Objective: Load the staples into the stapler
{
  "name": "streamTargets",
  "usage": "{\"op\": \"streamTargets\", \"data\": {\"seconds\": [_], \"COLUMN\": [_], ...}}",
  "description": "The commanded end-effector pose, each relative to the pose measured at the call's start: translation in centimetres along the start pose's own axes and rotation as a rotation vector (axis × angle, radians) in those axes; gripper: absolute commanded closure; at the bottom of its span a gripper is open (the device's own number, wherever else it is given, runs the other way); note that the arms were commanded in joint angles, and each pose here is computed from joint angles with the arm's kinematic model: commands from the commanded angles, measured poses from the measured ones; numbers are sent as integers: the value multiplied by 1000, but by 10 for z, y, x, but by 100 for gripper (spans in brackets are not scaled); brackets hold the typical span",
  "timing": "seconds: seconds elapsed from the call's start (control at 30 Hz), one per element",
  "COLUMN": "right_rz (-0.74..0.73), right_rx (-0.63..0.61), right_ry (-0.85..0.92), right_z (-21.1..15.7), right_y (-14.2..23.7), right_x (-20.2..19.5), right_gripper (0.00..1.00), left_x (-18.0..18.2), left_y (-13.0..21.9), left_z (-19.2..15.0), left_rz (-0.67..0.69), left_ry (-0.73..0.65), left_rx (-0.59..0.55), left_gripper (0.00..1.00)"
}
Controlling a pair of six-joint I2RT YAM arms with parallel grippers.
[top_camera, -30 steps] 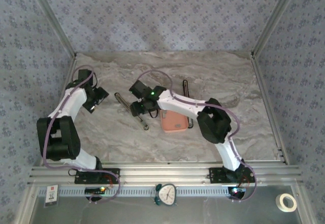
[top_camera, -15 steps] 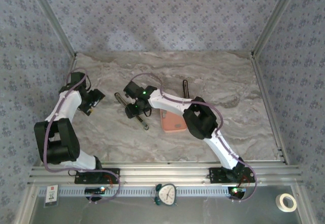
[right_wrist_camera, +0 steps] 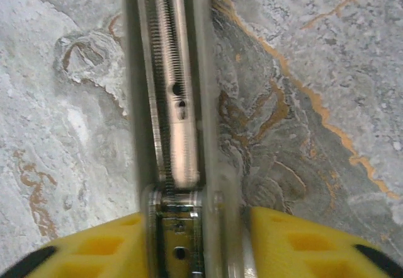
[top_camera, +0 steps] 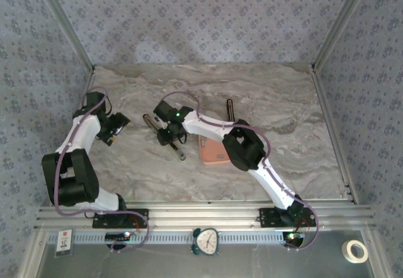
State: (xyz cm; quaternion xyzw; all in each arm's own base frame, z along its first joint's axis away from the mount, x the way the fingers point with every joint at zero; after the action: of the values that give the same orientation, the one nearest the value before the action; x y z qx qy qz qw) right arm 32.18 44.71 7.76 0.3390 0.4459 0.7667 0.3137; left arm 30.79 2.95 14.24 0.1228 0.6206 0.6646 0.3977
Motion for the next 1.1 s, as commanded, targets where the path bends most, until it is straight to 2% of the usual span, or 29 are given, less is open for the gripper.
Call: {"op": "streamTargets", "data": {"seconds": [0.0,0.07,0.17,0.43,0.67,0.93,1.07], "right_rz": [-21,-19,-10,6,26,31,34], "right_rx": [-1,-21,-67,-166,-231,-239,-259], "right_ry": [35,65,107,199,295,451,573], "right_z": [2,6,13,29,36,16,-2], "right_y": [-11,-1,19,75,132,193,226], "right_x": [-4,-1,5,17,25,8,-8], "right_gripper": [70,77,83,92,96,100,100], "left_x": [-3,-4,-7,-22,-48,-72,-83], "left_y": [9,12,18,47,73,103,114], "left_z": [2,4,8,18,15,6,-14], "left_rz": [-59,-105,-184,-469,-730,-990,-1071], "left_ry": [-38,-58,-104,-215,-433,-623,-808], "left_rx": [-21,-23,-38,-115,-222,-314,-331], "left_gripper": [22,22,21,19,20,21,21]}}
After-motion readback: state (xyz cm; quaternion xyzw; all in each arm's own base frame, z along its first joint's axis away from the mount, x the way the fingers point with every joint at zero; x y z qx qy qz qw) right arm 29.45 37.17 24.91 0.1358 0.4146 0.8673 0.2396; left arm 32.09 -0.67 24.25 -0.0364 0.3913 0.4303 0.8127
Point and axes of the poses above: each hand's point on the last joint's axis, 136 mm out from that joint toward the fingers, its own y axis back along the fingers, its own x axis along the line the jaws close on, z = x × y, the point moved 5 cm from there along y, back along the fingers, and after that the axes turned 3 degrees about -y, right-handed, at the moved point
